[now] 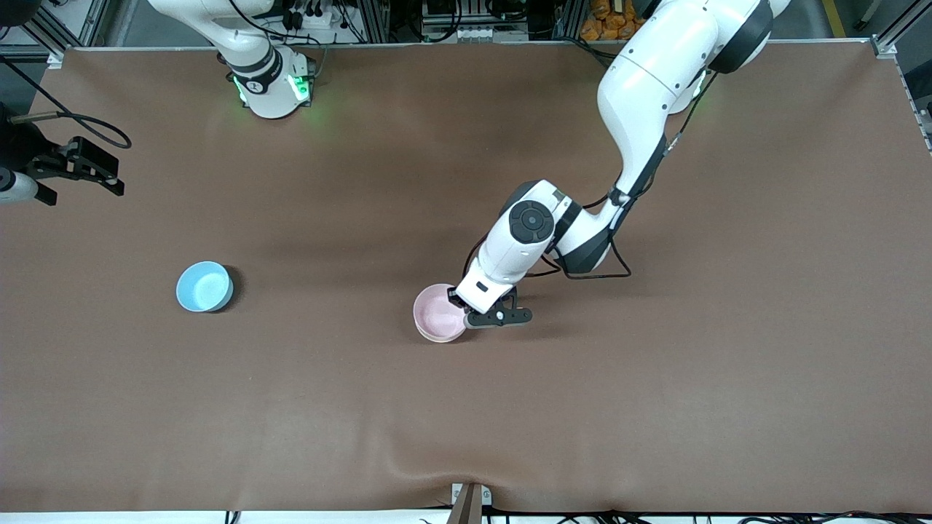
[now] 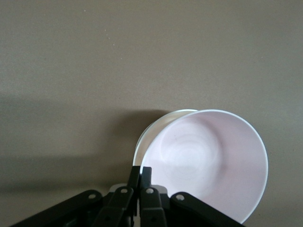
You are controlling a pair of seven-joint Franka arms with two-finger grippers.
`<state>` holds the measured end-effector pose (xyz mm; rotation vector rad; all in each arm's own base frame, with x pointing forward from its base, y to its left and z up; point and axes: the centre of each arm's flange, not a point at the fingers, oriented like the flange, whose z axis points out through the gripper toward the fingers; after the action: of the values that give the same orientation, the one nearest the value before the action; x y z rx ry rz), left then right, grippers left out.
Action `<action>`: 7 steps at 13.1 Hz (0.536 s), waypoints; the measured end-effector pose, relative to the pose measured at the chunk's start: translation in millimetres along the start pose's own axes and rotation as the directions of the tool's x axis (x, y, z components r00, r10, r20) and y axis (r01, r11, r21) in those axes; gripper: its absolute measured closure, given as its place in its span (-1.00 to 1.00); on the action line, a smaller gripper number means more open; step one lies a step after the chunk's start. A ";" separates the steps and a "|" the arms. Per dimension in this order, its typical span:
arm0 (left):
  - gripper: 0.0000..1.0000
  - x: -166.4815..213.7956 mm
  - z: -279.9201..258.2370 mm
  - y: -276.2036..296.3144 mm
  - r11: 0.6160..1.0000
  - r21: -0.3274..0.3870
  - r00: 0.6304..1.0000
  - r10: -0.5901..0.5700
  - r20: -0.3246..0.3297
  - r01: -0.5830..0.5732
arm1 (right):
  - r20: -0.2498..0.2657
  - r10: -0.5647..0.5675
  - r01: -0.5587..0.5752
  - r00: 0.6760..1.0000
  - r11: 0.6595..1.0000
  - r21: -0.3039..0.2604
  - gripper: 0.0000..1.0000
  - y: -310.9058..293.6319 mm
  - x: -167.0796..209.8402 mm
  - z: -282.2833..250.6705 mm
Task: Stack pink and blue bowls on white bowl
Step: 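Lower the pink bowl into the white bowl and open the left gripper, then raise the left gripper away while the right gripper reaches the blue bowl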
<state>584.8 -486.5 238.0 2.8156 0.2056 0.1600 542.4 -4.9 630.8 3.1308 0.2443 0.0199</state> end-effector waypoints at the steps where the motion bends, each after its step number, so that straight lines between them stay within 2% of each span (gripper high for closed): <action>1: 0.95 0.0 2.9 -0.8 1.000 -0.004 1.000 -0.001 -0.003 0.001 | 0.000 0.000 0.000 1.000 1.000 0.000 -1.00 0.0 0.0 0.0; 4: 0.94 -2.2 12.1 -3.1 1.000 -0.004 1.000 -0.002 0.000 0.002 | 0.000 0.000 0.000 1.000 1.000 0.000 -1.00 0.1 0.0 0.0; 5: 0.81 -1.8 12.1 -3.2 1.000 -0.006 1.000 -0.003 -0.002 0.003 | 0.000 0.000 0.000 1.000 1.000 0.000 -1.00 0.1 0.0 0.0; 7: 0.35 1.5 8.9 -2.1 1.000 -0.012 1.000 -0.004 -0.009 0.004 | 0.000 0.000 0.000 1.000 1.000 0.000 -1.00 0.2 -0.1 0.0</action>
<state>587.2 -486.9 229.1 2.8032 0.2123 0.1724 542.4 -5.2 630.8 3.1309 0.2436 0.0196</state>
